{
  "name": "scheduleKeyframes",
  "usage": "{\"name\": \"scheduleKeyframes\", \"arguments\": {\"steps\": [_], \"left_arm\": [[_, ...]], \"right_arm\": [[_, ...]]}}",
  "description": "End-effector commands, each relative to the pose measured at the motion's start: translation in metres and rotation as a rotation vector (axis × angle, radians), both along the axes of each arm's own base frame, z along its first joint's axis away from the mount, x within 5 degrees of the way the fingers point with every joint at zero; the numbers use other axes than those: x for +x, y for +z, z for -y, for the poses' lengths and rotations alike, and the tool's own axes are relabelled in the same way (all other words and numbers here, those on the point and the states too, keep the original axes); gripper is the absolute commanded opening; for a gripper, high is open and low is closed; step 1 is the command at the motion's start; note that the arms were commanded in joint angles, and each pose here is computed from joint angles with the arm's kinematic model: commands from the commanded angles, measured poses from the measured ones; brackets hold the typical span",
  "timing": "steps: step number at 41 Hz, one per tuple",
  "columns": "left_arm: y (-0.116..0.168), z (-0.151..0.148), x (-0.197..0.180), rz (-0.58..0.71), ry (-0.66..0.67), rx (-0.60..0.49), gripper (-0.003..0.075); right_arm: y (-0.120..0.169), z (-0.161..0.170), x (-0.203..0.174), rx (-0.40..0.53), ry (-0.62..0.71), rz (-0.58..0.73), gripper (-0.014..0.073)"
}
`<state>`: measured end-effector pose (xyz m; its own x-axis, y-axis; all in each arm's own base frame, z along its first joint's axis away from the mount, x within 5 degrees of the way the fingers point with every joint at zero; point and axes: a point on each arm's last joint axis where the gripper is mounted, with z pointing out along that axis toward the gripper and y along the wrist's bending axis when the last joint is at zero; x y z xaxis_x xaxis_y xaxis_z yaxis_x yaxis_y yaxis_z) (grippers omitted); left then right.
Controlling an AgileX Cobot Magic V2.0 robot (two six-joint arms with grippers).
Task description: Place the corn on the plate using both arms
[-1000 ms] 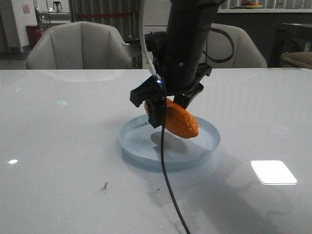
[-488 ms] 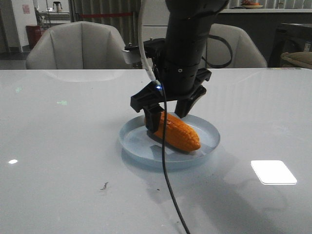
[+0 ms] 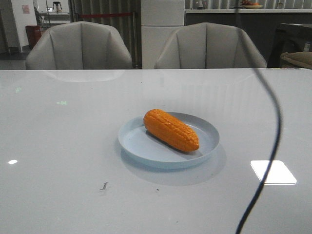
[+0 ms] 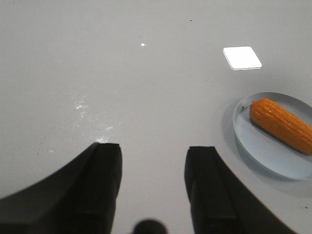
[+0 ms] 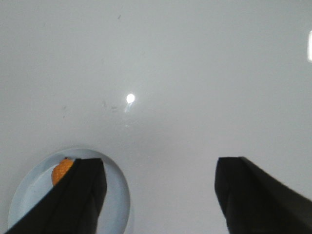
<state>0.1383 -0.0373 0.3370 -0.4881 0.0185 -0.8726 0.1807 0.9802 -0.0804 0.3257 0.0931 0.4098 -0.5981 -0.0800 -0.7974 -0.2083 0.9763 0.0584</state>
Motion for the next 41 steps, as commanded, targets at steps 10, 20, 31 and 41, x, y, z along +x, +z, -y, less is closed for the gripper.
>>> {"name": "scheduleKeyframes", "arguments": {"steps": [10,20,31,41], "left_arm": [[0.017,-0.002,0.003,0.130,-0.002,0.036,0.0386],[0.017,-0.002,0.003,0.131,-0.002,0.039,0.0386],[0.017,-0.002,0.003,0.132,-0.001,0.044,0.0386],[0.017,-0.002,0.003,0.132,-0.001,0.044,0.0382]], "right_arm": [[0.023,0.074,-0.106,0.021,-0.183,0.113,0.0575],[-0.037,0.081,-0.162,0.017,-0.201,0.039,0.0575],[-0.047,0.084,-0.193,0.024,-0.201,0.078,0.0575],[-0.047,0.084,-0.194,0.025,-0.201,0.081,0.0575]]}}
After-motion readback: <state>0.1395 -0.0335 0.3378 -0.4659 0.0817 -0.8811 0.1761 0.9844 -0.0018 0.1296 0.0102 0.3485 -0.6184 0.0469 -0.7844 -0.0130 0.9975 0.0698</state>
